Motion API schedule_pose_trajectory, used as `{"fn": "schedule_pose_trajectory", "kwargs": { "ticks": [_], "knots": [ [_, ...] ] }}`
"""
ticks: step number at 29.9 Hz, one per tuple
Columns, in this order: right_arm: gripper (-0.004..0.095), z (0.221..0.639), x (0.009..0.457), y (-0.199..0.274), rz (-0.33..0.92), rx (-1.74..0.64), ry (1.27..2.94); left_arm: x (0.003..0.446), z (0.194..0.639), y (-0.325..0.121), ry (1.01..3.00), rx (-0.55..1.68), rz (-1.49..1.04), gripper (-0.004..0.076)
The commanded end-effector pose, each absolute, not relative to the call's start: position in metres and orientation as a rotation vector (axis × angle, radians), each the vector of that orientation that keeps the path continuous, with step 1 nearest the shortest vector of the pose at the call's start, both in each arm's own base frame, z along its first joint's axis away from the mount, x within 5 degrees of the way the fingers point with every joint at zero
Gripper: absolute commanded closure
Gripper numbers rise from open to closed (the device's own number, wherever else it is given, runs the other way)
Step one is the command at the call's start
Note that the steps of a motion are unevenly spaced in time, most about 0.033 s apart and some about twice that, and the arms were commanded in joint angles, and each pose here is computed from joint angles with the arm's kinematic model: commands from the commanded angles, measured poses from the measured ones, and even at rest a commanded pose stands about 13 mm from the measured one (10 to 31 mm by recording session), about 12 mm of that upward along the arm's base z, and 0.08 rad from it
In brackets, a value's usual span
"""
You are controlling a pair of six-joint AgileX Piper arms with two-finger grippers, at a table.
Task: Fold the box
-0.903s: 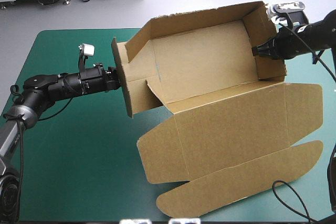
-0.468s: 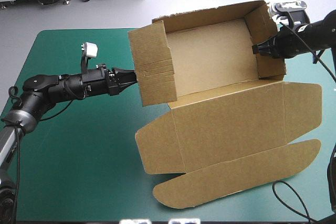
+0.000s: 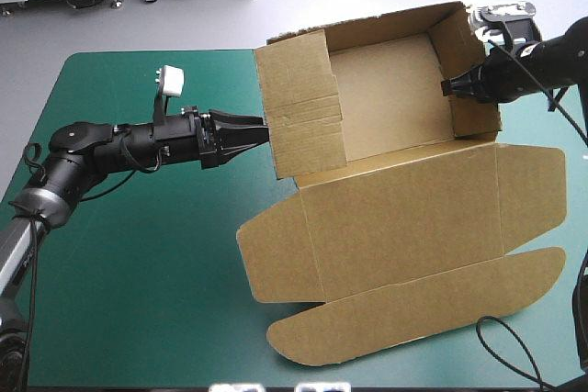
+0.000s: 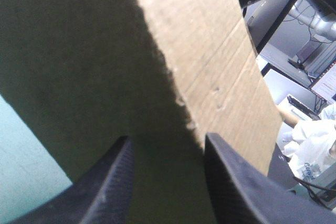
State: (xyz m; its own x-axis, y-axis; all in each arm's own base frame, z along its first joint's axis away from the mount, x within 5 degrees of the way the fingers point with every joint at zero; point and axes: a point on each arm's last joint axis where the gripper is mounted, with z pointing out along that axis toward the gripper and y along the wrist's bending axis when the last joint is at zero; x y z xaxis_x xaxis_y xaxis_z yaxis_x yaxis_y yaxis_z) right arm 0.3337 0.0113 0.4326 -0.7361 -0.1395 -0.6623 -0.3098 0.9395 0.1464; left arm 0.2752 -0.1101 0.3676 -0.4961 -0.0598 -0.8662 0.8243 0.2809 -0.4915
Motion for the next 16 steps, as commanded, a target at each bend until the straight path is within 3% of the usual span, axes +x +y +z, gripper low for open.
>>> {"fn": "schedule_pose_trajectory", "kwargs": {
  "ticks": [1, 11, 16],
  "knots": [
    [0.0924, 0.460, 0.323, 0.014, 0.337, -0.293, 2.265, 0.258, 0.401, -0.113, 1.531, 0.736, -1.462, 0.0330],
    [0.0924, 0.462, 0.325, 0.023, 0.366, -0.304, 2.234, 0.266, 0.400, -0.114, 1.570, 0.666, -1.388, 0.0328],
    [0.0920, 0.462, 0.328, 0.039, 0.256, -0.295, 2.220, 0.274, 0.408, -0.126, 1.652, 0.662, -1.187, 0.0328]
  ]
}}
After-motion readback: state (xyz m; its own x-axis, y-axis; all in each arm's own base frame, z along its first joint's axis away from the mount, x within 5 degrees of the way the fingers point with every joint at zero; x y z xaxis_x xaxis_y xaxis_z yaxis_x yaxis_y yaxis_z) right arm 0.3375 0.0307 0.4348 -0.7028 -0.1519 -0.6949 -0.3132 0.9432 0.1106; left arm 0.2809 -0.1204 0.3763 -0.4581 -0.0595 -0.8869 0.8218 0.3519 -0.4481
